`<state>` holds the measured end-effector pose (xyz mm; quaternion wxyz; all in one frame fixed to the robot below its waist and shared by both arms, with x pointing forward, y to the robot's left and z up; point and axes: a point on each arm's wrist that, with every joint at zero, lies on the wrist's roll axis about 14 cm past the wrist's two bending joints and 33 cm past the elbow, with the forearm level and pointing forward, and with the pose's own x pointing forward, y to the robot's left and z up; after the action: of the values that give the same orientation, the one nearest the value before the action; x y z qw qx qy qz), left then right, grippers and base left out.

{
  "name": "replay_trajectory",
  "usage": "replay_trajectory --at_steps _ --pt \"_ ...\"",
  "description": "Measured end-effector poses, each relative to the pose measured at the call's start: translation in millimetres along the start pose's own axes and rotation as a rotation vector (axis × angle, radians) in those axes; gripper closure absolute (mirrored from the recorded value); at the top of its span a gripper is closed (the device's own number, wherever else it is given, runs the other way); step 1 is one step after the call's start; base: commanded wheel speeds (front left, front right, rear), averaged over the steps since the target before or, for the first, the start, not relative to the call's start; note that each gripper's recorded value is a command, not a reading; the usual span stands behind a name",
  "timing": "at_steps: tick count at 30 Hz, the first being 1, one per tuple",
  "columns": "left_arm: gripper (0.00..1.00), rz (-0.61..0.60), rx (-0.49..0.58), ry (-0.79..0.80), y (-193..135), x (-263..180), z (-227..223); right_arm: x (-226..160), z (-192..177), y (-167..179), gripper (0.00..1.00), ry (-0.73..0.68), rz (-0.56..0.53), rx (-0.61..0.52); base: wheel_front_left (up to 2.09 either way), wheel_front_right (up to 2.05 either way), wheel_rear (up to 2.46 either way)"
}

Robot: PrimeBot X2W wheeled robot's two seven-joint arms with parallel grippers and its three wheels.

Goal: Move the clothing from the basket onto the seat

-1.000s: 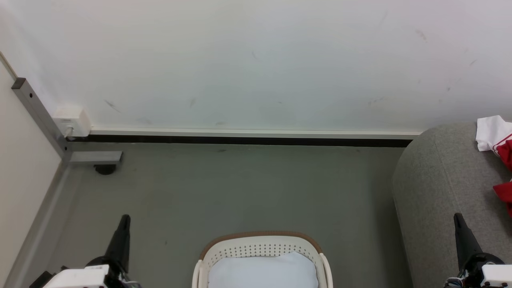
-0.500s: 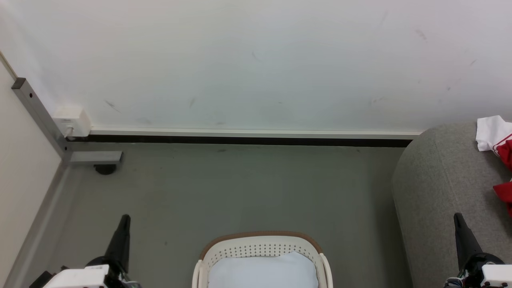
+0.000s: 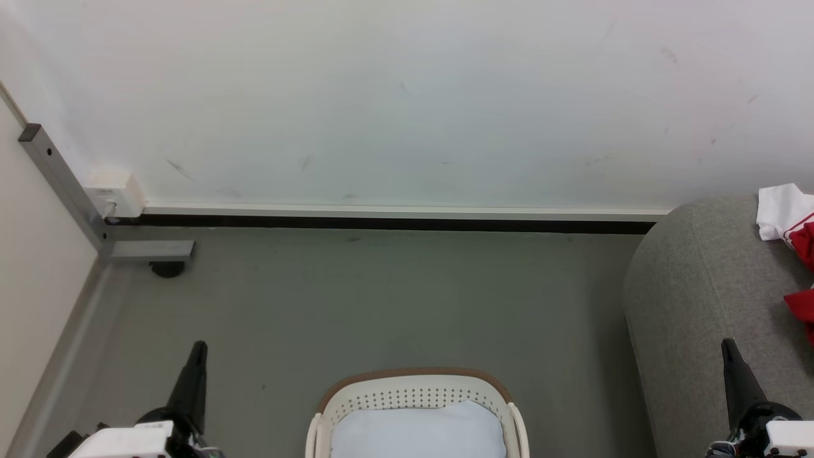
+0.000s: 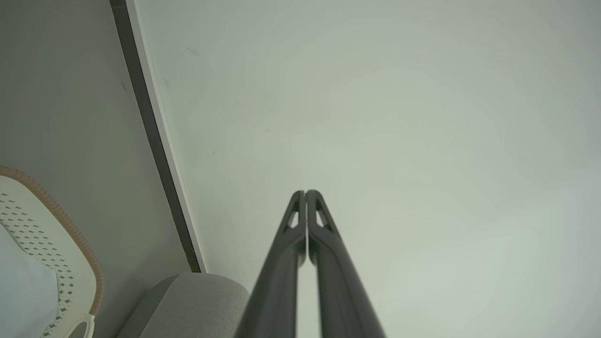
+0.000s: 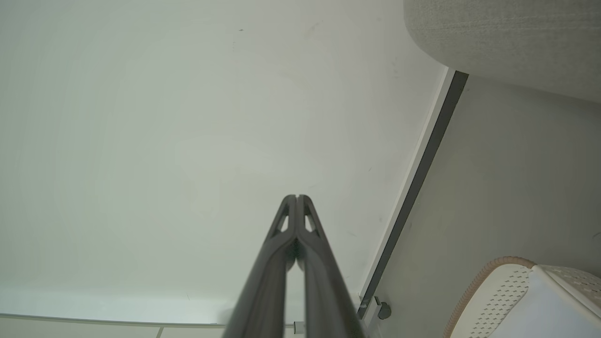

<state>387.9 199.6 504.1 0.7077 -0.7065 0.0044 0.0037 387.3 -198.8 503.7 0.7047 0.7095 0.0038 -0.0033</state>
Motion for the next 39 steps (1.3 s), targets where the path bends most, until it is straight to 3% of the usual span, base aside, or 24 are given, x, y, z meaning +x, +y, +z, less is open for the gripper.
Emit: replay_trajectory --at_steps 39 --pt "1.0 0.0 0.0 0.0 0.0 0.0 0.0 0.0 0.0 0.1 1.0 0.0 0.0 0.0 0.0 0.0 0.0"
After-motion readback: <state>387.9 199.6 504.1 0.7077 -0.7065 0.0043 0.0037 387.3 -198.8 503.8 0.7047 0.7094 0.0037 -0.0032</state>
